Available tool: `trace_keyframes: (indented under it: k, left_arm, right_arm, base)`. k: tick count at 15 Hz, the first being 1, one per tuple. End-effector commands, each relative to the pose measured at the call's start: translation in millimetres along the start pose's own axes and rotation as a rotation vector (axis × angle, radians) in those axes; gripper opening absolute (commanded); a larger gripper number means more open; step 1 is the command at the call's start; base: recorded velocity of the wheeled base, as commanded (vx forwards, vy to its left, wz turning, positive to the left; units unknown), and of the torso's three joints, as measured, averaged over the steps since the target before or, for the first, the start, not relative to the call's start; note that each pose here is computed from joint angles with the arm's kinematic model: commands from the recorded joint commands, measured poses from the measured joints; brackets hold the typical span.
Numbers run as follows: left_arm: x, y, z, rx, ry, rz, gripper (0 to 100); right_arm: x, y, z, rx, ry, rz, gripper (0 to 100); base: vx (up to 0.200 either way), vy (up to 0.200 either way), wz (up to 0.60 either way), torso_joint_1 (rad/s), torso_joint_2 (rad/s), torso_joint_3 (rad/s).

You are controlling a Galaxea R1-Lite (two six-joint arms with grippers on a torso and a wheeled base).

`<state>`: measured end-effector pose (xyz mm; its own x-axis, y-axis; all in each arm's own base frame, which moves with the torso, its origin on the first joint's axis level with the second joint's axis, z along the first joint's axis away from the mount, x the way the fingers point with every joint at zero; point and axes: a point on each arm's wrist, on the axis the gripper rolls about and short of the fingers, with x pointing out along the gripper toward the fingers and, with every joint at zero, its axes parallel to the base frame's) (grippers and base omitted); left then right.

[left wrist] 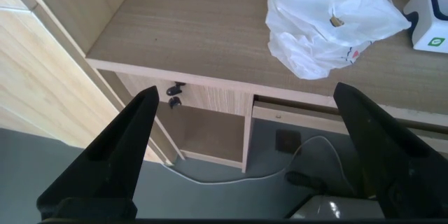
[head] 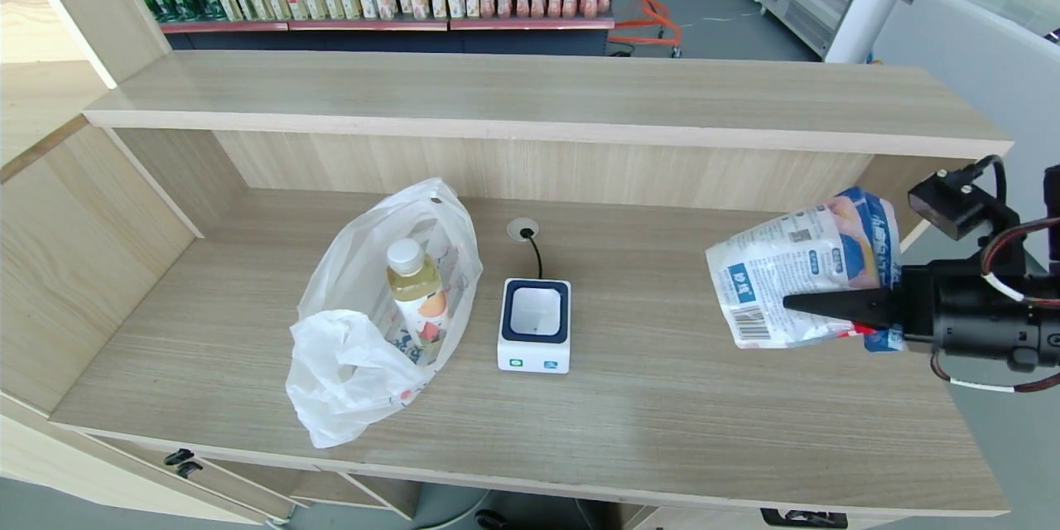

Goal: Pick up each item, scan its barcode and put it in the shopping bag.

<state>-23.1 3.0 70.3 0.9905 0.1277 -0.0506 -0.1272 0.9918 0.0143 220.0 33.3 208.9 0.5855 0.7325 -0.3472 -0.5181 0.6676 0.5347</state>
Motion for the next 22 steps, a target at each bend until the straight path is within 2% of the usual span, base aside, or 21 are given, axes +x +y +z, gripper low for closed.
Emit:
trace_keyframes:
  k: [1, 4, 6, 18, 22]
  left_arm:
    - [0.1, 0.0, 0.0, 0.0, 0.001, 0.001, 100]
    - [0.0, 0.0, 0.0, 0.0, 0.0, 0.001, 100]
    - [0.0, 0.0, 0.0, 0.0, 0.0, 0.001, 100]
    - [0.0, 0.0, 0.0, 0.0, 0.0, 0.001, 100]
    - [0.0, 0.0, 0.0, 0.0, 0.0, 0.001, 100]
  right_arm:
    - [-21.8, 41.3, -3.6, -0.123, -0.002, 0.225, 0]
    - [-10.4, 58.4, -10.0, -0.155, 0.076, 0.378, 0]
    - [-4.7, 64.3, -12.7, -0.164, 0.106, 0.418, 0]
    - [-0.4, 76.9, -17.6, -0.18, 0.139, 0.474, 0]
    - [3.5, 79.5, -11.5, -0.195, 0.133, 0.482, 0]
  base:
    - [0.0, 0.0, 0.0, 0.0, 0.0, 0.0]
    - [0.0, 0.0, 0.0, 0.0, 0.0, 0.0]
    - [0.0, 0.0, 0.0, 0.0, 0.0, 0.0]
    - [0.0, 0.0, 0.0, 0.0, 0.0, 0.0]
    - [0.0, 0.0, 0.0, 0.0, 0.0, 0.0]
